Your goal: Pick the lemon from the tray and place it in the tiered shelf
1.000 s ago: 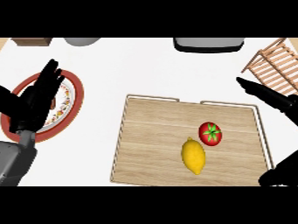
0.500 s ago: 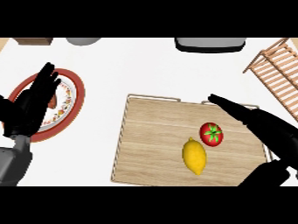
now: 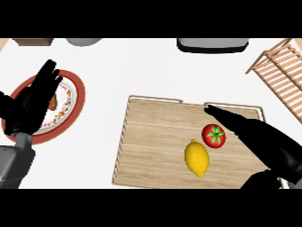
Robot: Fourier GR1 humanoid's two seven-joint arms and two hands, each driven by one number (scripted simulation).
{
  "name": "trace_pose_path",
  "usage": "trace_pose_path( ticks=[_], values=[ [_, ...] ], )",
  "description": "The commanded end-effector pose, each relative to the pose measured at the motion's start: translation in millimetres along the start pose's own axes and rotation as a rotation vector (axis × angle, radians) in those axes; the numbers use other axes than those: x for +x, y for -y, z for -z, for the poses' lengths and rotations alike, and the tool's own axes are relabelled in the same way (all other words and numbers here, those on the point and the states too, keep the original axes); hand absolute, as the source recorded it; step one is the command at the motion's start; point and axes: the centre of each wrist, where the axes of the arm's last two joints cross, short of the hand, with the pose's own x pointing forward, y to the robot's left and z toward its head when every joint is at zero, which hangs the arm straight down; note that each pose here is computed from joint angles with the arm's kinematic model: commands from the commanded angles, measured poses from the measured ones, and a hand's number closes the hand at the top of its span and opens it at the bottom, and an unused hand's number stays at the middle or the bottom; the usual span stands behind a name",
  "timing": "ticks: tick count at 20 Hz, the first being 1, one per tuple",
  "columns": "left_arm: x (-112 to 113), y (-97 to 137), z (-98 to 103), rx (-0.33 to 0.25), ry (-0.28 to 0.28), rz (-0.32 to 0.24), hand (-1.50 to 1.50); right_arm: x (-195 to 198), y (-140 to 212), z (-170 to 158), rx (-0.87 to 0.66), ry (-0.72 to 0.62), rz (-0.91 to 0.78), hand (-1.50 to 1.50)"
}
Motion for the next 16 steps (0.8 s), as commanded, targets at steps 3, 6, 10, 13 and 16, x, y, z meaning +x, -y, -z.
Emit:
trace_pose_path(
  ticks=[3, 6, 10, 13, 16],
  values=[
    [-7.4, 9.9, -2.3, -0.016, 0.007, 0.008, 0.0, -3.0, -15.1, 9.1, 0.025, -0.015, 0.008, -1.5],
    [10.3, 0.9, -10.1, 0.002, -0.013, -0.009, 0.0, -4.1, -46.2, 5.9, 0.015, -0.024, 0.0, -1.5],
    [-11.1, 21.1, -1.1, 0.009, -0.019, 0.001, 0.0, 1.6, -45.5, 2.6, 0.0, -0.014, 0.024, -1.5],
    [-12.5, -0.6, -10.0, 0.018, -0.011, -0.016, 0.0, -10.4, -33.1, 19.6, 0.012, -0.024, 0.027, -1.5],
    [-15.8, 16.5, -1.6, -0.011, -0.003, 0.008, 0.0, -20.3, -41.1, 34.0, 0.005, -0.015, 0.026, -1.5]
  ],
)
